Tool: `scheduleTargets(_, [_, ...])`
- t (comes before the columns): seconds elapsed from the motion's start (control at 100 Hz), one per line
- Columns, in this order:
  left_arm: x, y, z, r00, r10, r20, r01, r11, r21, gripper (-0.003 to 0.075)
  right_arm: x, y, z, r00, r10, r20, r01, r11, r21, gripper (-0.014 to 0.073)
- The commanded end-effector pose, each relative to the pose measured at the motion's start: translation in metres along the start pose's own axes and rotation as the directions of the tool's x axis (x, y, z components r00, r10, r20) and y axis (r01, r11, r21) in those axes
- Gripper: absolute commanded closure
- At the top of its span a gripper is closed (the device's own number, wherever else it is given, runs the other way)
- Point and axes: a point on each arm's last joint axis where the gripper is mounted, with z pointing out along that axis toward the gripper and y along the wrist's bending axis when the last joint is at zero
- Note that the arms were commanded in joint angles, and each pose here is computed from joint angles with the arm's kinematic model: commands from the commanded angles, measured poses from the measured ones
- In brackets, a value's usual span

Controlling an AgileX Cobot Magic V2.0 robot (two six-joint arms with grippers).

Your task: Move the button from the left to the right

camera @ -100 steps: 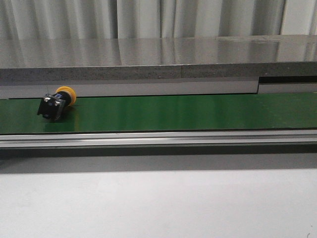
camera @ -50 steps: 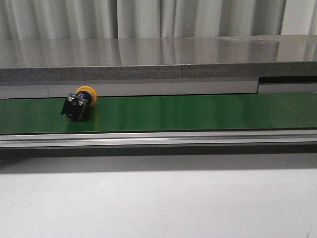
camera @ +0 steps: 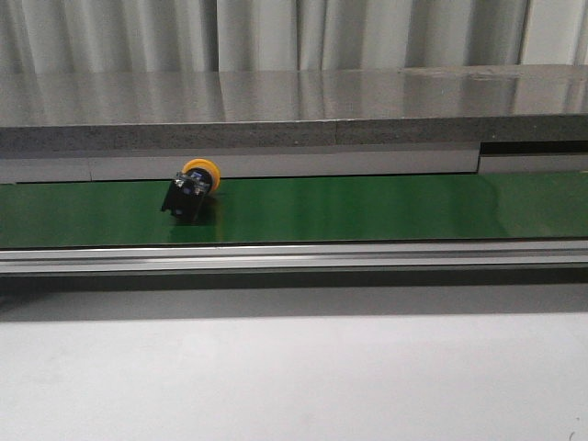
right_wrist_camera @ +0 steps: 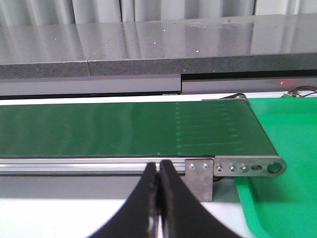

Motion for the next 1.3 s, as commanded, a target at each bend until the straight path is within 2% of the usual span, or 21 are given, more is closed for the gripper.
scheduleTargets(0.0, [-0.015, 0.003, -0.001, 0.995, -0.012, 0.097, 0.015, 1.0, -0.024, 0.0741, -0.014, 0.0, -0.003, 0.992, -0.013, 0.125, 0.012, 1.0, 0.01, 0.0662])
scheduleTargets(0.23, [-0.015, 0.003, -0.001, 0.995, -0.012, 0.097, 0.015, 1.0, -0.024, 0.0741, -0.027, 0.0, -0.006, 0.98, 0.016, 0.197, -0.017, 1.0, 0.007, 0.0662])
scheduleTargets(0.37, [-0.015, 0.003, -0.001, 0.995, -0.012, 0.097, 0.015, 1.0, -0.024, 0.0741, -0.047, 0.002, -0.011, 0.974, 0.036, 0.223, -0.036, 0.999, -0.006, 0.0662])
scheduleTargets(0.51, [-0.015, 0.003, -0.001, 0.995, -0.012, 0.097, 0.015, 1.0, -0.024, 0.0741, -0.072, 0.004, -0.012, 0.98, 0.036, 0.196, -0.034, 0.999, -0.014, 0.0662])
scheduleTargets(0.72, [-0.015, 0.003, -0.001, 0.995, -0.012, 0.097, 0.015, 1.0, -0.024, 0.0741, -0.107, 0.008, 0.005, 0.998, 0.035, 0.048, -0.034, 0.999, -0.019, 0.0662])
scheduleTargets(0.83, [-0.015, 0.003, -0.001, 0.995, -0.012, 0.097, 0.015, 1.0, -0.024, 0.0741, -0.125, 0.01, 0.021, 0.996, 0.033, -0.078, -0.035, 0.999, -0.025, 0.0662])
scheduleTargets(1.05, [-0.015, 0.003, -0.001, 0.995, -0.012, 0.097, 0.015, 1.0, -0.024, 0.0741, -0.15, 0.013, 0.061, 0.942, 0.028, -0.334, -0.041, 0.999, -0.034, 0.0662])
scheduleTargets(1.289, [-0.015, 0.003, -0.001, 0.995, -0.012, 0.097, 0.015, 1.0, -0.024, 0.0741, -0.159, 0.014, 0.099, 0.895, 0.039, -0.445, -0.059, 0.998, -0.031, 0.0662])
